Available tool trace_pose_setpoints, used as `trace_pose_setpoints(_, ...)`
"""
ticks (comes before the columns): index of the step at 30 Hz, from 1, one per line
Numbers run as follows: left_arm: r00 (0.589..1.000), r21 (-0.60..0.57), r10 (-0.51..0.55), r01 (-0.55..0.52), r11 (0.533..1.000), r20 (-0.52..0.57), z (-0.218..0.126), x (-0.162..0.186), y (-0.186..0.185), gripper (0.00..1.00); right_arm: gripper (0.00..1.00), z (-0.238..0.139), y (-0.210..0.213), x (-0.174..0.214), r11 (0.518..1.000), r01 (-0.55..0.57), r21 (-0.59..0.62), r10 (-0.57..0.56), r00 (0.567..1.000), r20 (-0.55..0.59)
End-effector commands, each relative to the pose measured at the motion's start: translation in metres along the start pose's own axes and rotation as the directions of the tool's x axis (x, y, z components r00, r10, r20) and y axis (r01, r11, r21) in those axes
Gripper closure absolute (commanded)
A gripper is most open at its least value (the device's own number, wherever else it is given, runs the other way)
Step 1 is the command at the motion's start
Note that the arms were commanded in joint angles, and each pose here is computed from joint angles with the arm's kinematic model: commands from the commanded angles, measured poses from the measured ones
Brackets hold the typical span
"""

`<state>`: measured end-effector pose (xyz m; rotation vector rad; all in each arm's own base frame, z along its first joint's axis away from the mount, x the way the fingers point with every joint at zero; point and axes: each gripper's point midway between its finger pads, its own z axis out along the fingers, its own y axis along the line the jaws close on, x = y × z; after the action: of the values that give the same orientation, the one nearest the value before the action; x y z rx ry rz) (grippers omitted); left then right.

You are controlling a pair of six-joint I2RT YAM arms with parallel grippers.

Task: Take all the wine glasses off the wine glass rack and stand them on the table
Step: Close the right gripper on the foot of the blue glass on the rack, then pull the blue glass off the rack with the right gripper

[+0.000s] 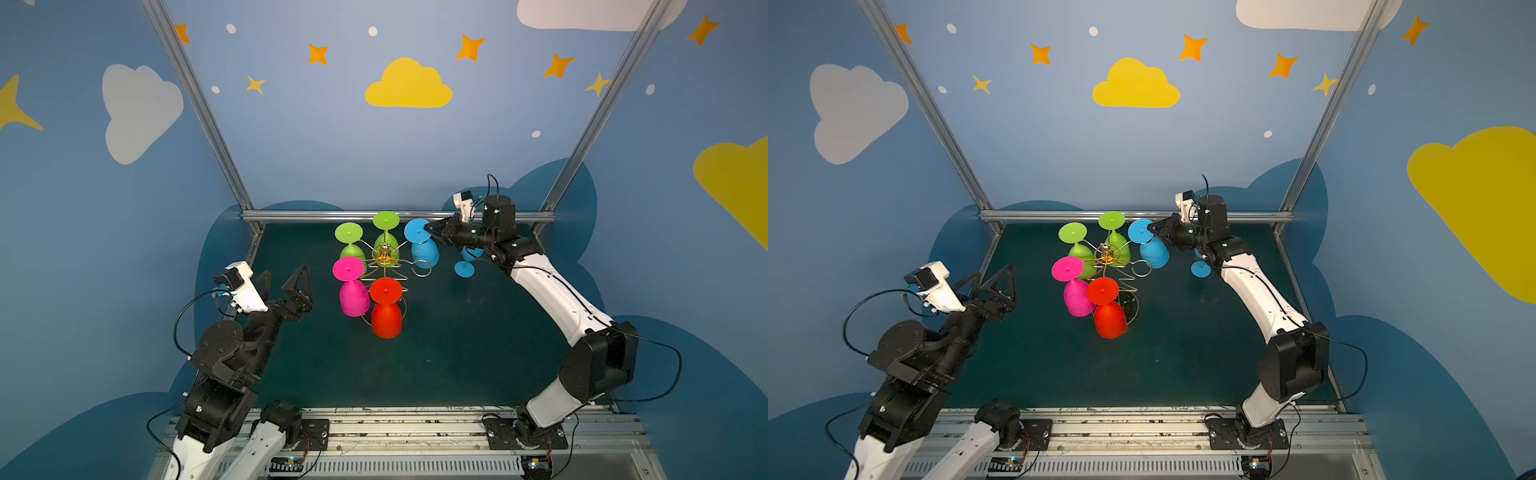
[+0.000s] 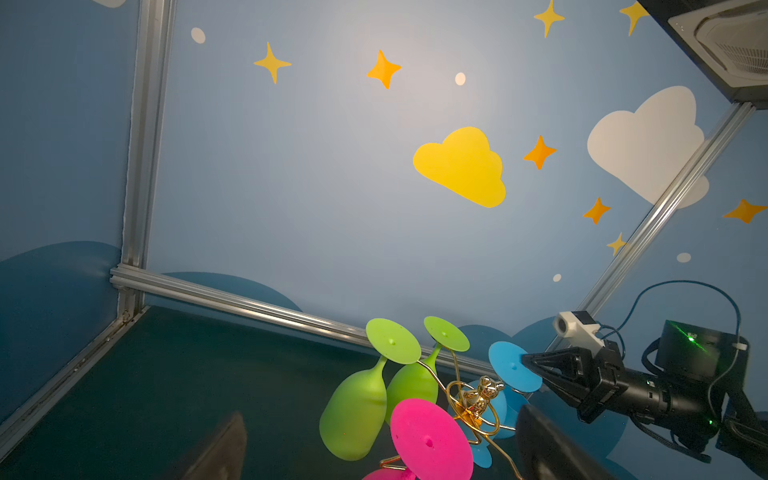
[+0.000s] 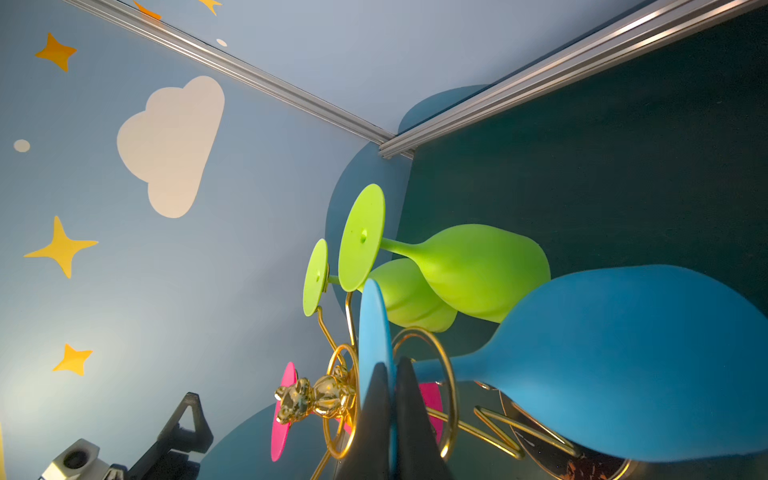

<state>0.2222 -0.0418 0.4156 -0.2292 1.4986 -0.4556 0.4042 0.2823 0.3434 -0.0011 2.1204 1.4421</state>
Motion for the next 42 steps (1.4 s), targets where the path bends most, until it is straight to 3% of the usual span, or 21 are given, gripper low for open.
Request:
trace_pose_setpoints(1,1.0,0.018,-0.013,0.012,1.0,0.026,-0.002,-0.007,-0.003,0.01,1.0,-0.011,0.032,0.0,0.996,0.05,-0.072,-0.049,0.999,0.012)
trace_pose_setpoints(42,0.998,0.088,-0.044,0.04,0.995,0.045,0.006,-0.019,-0.021,0.01,1.0,-0.034,0.023,0.051,0.999,0.046,-0.027,-0.047,0.997,-0.067)
